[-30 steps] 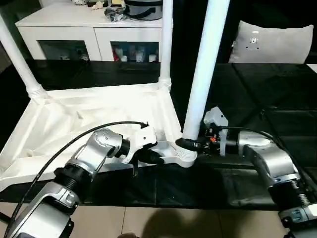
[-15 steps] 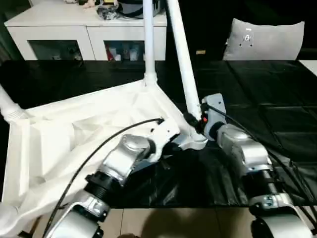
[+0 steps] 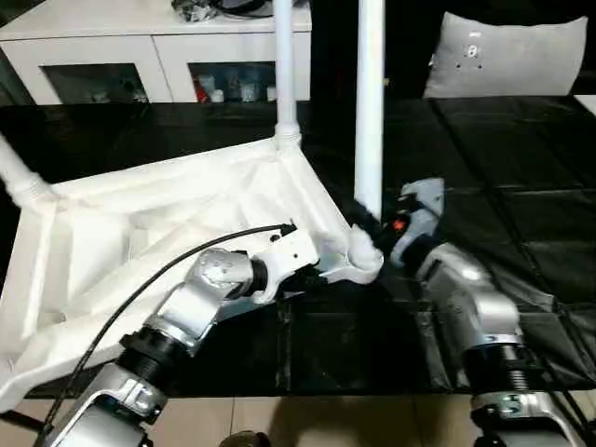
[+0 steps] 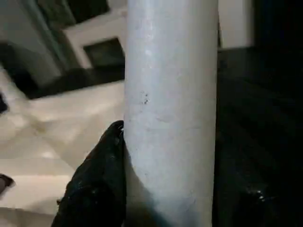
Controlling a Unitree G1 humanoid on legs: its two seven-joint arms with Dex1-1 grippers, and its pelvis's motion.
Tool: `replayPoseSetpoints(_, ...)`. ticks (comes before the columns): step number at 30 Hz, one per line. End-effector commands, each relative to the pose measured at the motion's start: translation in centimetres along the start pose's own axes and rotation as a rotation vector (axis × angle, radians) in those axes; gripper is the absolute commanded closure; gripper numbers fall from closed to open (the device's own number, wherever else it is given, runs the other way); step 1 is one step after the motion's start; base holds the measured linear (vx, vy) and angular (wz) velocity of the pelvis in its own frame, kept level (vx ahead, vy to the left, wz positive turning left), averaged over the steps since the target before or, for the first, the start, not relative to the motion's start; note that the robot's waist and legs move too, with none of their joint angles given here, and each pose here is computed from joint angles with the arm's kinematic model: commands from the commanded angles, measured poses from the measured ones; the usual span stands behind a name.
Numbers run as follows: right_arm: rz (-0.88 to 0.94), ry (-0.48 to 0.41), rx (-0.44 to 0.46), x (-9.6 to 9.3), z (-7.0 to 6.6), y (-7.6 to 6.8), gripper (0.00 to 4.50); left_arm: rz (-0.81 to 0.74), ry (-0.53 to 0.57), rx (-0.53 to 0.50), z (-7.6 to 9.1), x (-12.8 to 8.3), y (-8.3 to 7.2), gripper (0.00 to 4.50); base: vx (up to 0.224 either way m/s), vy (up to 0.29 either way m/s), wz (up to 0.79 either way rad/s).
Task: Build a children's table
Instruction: Insert table leg to table base
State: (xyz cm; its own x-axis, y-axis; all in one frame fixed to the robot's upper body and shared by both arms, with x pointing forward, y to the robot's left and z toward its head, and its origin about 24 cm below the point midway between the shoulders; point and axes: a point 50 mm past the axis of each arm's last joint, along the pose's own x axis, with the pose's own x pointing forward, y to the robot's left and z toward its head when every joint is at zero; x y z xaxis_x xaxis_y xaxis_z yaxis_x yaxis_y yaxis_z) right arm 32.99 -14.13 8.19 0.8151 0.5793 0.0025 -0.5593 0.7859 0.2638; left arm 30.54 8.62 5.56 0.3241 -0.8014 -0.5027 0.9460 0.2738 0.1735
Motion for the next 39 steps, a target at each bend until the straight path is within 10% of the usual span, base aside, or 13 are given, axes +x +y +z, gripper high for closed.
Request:
replayPoseSetpoints(1,0.039,-0.052,0.009,-0.5,1.1,-0.1,2.62,-0.023,-0.023,0.009,0.0,-0.1,-0.3,4.50,0.000,0.000,0.00)
replayPoseSetpoints(12,0.128,-0.097,0.010,-1.1,2.8,-0.5,2.62,-0.060,-0.264,-0.121,2.6,-2.4,0.7,3.59,0.000,0.000,0.00)
replayPoseSetpoints(21,0.322,-0.058,0.008,-1.1,2.0,2.0,2.62,0.091,-0.734,-0.416,8.1,-4.9,4.6,2.94,0.000,0.000,0.00)
replayPoseSetpoints(39,0.372,-0.041,-0.004,-1.4,0.9,3.1,2.62,0.103,-0.723,-0.530,8.9,-2.4,3.6,1.32,0.000,0.000,0.00)
